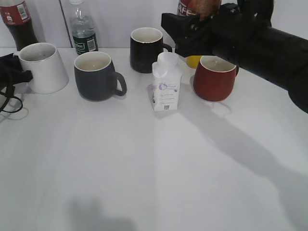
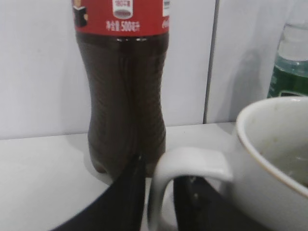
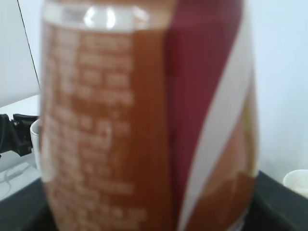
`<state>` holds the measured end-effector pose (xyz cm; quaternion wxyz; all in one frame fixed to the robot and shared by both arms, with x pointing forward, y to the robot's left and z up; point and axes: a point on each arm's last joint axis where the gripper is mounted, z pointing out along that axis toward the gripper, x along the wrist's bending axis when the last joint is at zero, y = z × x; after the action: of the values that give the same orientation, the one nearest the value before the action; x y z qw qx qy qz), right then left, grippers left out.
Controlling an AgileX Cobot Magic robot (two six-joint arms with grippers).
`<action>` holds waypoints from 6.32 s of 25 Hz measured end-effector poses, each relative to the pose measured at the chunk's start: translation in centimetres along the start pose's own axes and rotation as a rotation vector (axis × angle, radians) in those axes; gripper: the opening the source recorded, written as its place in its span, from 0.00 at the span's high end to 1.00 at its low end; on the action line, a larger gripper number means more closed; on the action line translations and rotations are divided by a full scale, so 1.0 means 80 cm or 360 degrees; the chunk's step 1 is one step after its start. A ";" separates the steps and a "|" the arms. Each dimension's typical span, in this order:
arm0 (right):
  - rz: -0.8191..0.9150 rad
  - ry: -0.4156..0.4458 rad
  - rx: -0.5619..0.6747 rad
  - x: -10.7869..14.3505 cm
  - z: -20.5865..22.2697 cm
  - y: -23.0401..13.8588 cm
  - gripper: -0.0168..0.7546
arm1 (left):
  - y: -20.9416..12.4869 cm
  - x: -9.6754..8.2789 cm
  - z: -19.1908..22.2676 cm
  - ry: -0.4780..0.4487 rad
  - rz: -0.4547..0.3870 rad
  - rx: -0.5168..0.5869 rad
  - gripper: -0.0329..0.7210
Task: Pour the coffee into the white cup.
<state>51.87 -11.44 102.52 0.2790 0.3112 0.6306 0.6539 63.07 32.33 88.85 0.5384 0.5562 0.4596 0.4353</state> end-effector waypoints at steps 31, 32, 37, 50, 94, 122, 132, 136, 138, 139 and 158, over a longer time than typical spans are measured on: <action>-0.0054 -0.0155 -0.0003 -0.011 0.000 0.001 0.29 | 0.067 -0.045 -0.118 0.0064 -0.0045 0.0018 0.63; -0.0057 -0.0191 -0.0007 -0.014 -0.001 0.001 0.29 | 0.078 -0.052 -0.124 0.0048 -0.0026 0.0023 0.63; -0.0118 -0.0374 -0.0006 -0.027 -0.003 0.002 0.29 | 0.129 -0.085 -0.148 -0.0040 0.0087 0.0075 0.63; -0.0132 -0.0888 -0.0019 -0.143 -0.043 0.011 0.29 | 0.200 -0.116 -0.204 -0.0094 0.0182 -0.0027 0.63; -0.0074 -0.1227 0.0080 -0.266 -0.041 -0.173 0.29 | 0.200 -0.117 -0.207 -0.0097 0.0193 -0.0014 0.63; -0.0054 -0.1218 0.0171 -0.255 -0.056 -0.199 0.12 | 0.200 -0.117 -0.207 -0.0098 0.0193 -0.0016 0.63; -0.0034 -0.1235 0.0222 -0.227 -0.092 -0.180 0.14 | 0.198 -0.116 -0.207 -0.0090 0.0144 0.0016 0.63; -0.0001 -0.1199 0.0271 -0.221 -0.092 -0.141 0.19 | 0.190 -0.111 -0.206 -0.0029 0.0111 0.0204 0.63; 0.0032 -0.1168 0.0363 -0.216 -0.094 -0.127 0.20 | 0.187 -0.107 -0.205 0.0024 0.0114 0.0346 0.61; 0.0053 -0.1152 0.0426 -0.213 -0.096 -0.121 0.20 | 0.186 -0.104 -0.205 0.0053 0.0108 0.0412 0.60; 0.0426 -0.0957 0.1548 -0.159 -0.143 -0.030 0.21 | 0.140 -0.114 -0.255 0.0055 -0.0257 0.1752 0.42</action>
<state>51.44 -28.40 99.31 0.1858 0.6523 0.7065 0.2020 41.74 27.45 101.00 0.1924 0.7112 0.6691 0.0975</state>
